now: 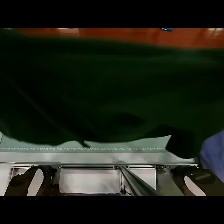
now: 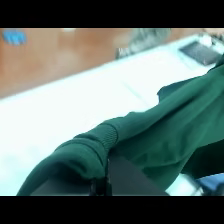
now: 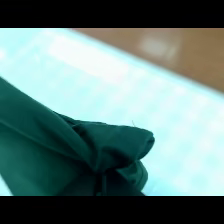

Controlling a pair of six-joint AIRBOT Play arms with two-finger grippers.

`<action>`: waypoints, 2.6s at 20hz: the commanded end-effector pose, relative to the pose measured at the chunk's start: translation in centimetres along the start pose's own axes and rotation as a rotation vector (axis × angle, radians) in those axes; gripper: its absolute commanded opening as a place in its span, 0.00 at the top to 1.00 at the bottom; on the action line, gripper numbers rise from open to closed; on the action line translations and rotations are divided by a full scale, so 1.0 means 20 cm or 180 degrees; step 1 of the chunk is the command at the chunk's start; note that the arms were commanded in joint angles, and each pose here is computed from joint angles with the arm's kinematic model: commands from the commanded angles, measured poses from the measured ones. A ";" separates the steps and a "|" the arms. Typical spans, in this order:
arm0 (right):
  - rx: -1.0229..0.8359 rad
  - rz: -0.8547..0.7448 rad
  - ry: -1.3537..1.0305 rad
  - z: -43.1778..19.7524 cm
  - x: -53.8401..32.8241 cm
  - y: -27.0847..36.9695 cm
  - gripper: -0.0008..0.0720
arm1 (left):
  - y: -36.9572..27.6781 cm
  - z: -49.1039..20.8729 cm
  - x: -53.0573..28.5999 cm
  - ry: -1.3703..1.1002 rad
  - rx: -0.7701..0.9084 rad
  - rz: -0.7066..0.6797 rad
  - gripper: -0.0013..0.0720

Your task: Fold the shirts.

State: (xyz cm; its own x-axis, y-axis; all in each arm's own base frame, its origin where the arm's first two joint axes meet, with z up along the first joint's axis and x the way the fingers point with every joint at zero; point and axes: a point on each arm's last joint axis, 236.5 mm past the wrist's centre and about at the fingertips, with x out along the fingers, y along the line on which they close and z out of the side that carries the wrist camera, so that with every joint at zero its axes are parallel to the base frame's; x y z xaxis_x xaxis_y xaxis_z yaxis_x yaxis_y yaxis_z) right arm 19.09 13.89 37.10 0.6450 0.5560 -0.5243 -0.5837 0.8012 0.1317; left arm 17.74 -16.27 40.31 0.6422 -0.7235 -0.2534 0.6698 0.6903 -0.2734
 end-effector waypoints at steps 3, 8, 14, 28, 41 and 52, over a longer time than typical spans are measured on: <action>0.0502 0.0331 0.0738 -0.37 0.53 -0.11 0.96 | 0.36 -0.56 0.18 0.0736 -0.1005 0.0131 0.95; 0.0902 0.0223 0.1259 -0.64 1.18 -0.44 0.96 | 1.08 -1.00 0.55 0.0440 -0.2046 0.0762 0.95; 0.1676 0.0240 0.1188 -0.59 1.79 -0.86 0.96 | 1.64 -1.24 0.93 0.0534 -0.2386 0.1340 0.95; 0.2613 -0.0920 0.1877 -1.12 0.98 -1.45 0.43 | 1.76 -1.54 0.50 0.1460 -0.3439 0.1156 0.29; 0.3335 -0.0216 0.1269 -1.66 0.97 -0.80 0.43 | 1.69 -2.04 0.44 0.1880 -0.4138 0.1361 0.29; 0.3249 -0.0318 0.1500 -1.75 0.94 -0.80 0.43 | 1.61 -2.10 0.66 0.2228 -0.3697 0.1107 0.95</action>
State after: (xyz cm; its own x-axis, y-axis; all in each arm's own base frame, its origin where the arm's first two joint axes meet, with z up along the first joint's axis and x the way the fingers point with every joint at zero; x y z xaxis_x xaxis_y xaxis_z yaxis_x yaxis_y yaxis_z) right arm 24.06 4.21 -3.48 0.3258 0.5316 -0.7818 0.2691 0.7406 0.6157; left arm 31.66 -2.69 -11.03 0.1796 -0.6005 -0.7792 -0.4596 0.6491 -0.6062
